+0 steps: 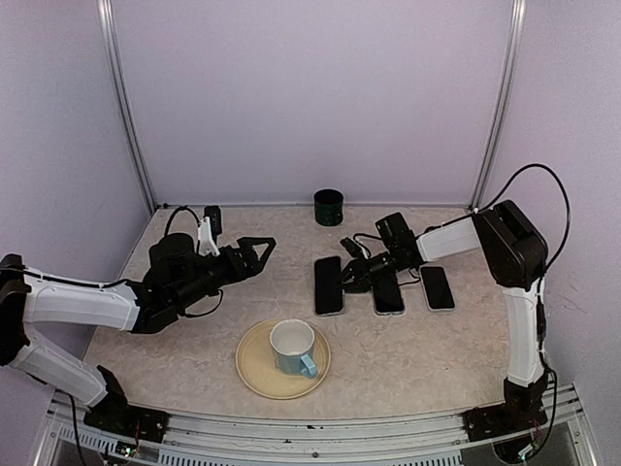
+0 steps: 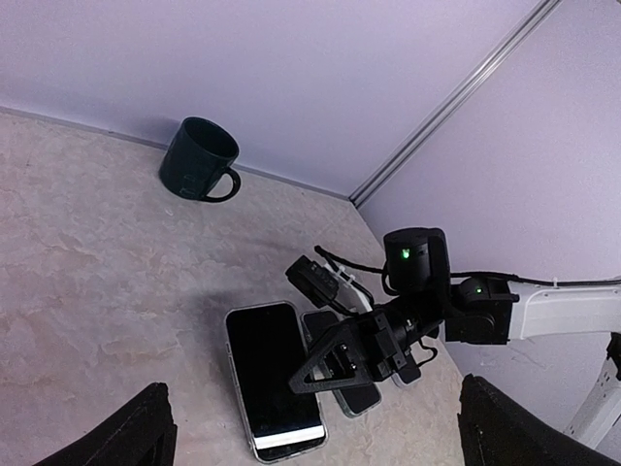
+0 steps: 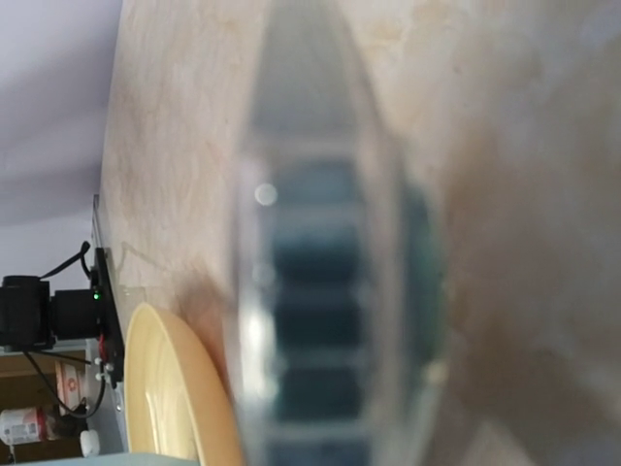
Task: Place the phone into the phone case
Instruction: Place the phone with the phone case at the center of the board.
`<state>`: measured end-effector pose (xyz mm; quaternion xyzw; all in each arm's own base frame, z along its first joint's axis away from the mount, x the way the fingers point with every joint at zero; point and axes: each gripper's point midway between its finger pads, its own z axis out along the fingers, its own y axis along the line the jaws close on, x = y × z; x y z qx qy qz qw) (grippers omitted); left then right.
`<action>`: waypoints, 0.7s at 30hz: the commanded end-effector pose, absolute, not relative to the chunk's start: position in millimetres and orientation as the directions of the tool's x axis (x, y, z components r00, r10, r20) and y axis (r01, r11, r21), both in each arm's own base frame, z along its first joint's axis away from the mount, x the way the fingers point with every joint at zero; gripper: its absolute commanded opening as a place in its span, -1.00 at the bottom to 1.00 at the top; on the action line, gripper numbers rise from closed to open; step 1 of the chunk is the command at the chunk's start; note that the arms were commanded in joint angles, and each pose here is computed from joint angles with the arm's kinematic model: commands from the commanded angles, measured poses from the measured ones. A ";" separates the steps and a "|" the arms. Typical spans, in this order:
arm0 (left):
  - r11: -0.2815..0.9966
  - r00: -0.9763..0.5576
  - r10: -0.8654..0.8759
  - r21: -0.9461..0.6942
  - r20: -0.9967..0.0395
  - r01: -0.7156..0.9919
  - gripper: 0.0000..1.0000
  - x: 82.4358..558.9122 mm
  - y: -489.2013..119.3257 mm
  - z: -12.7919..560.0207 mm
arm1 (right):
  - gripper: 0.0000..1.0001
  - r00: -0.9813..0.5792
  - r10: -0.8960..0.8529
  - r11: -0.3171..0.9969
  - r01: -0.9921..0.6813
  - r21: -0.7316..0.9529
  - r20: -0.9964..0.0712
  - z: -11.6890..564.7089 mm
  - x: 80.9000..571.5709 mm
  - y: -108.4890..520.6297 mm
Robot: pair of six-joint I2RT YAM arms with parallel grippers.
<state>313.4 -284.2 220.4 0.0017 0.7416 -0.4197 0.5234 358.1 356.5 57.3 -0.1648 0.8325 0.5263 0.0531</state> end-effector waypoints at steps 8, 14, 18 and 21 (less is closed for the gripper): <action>0.643 -0.451 -0.454 -0.633 -0.768 0.431 0.98 312.4 -275.7 218.2 | -0.63 -0.929 -0.239 0.416 -0.361 0.835 -0.282 48.1 365.4 361.2; 0.640 -0.452 -0.458 -0.637 -0.765 0.429 0.98 312.8 -274.5 218.5 | -0.59 -0.929 -0.236 0.428 -0.364 0.827 -0.286 48.6 366.5 360.1; 0.640 -0.456 -0.456 -0.638 -0.764 0.428 0.98 312.8 -274.8 217.0 | -0.47 -0.928 -0.239 0.442 -0.367 0.818 -0.287 47.4 367.3 358.7; 0.638 -0.457 -0.459 -0.640 -0.762 0.427 0.98 312.6 -274.6 217.1 | -0.40 -0.926 -0.241 0.450 -0.373 0.812 -0.292 48.0 368.7 358.3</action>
